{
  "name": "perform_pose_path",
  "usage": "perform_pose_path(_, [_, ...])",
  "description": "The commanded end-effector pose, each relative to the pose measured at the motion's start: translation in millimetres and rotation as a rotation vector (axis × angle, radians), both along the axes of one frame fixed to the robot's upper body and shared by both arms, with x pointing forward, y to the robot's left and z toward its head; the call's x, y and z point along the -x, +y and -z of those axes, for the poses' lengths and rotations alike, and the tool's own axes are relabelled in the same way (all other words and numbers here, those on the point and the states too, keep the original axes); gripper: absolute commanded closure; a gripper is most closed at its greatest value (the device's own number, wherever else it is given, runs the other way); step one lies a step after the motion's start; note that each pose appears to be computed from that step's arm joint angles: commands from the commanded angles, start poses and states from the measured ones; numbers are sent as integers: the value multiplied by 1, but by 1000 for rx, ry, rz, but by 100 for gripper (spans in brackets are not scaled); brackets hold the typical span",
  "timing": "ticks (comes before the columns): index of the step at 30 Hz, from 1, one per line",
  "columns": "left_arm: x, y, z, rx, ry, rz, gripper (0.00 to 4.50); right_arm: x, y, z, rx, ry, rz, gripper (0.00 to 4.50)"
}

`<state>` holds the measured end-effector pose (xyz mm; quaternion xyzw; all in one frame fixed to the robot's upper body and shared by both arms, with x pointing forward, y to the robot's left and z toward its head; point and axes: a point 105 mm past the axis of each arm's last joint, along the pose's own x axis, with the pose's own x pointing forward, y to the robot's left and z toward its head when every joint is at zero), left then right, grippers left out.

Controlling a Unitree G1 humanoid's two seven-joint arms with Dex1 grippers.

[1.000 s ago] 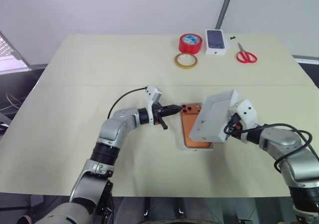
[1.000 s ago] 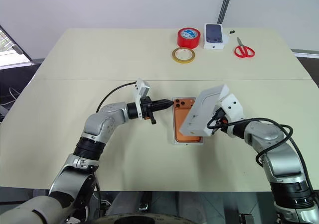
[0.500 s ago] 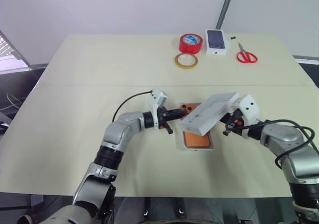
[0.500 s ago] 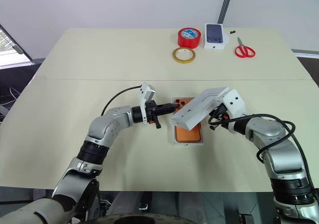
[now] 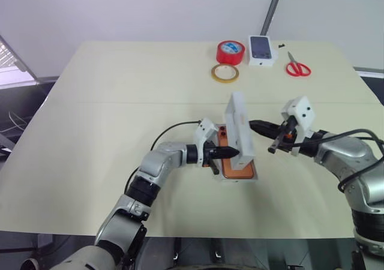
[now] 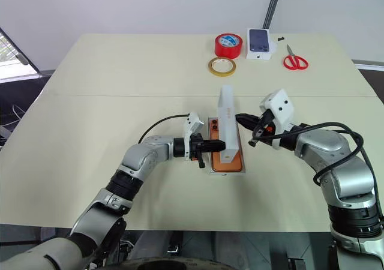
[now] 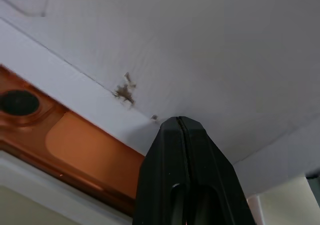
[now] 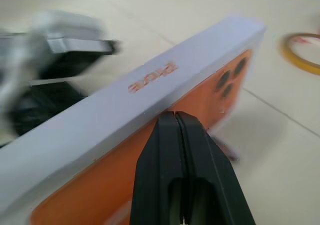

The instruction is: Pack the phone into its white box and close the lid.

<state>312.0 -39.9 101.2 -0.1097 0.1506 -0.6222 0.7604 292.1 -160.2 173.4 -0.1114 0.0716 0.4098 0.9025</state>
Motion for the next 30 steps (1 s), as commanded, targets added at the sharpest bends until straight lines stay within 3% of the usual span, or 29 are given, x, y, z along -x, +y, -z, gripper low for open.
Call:
perform_pose_path(1, [-4, 4, -17, 42, -35, -9, 450, 5, 6, -8, -15, -20, -24, 448])
perform_pose_path(4, [0, 20, -8, -10, -45, -12, 450, 3, 3, -2, 10, -13, -10, 448])
perform_pose_path(9, [7, 47, -2, -67, -7, -14, 450, 5, 13, -16, -68, -16, -41, 448])
perform_pose_path(16, [13, 75, 12, -148, 2, -54, 450, -2, 5, -2, 21, -19, -9, 448])
perform_pose_path(21, [21, 92, 36, -311, 10, -23, 450, -5, 8, 0, 30, -26, -16, 448])
perform_pose_path(30, [17, 123, 4, -313, -24, -65, 450, -6, 9, 6, 39, -24, -10, 448])
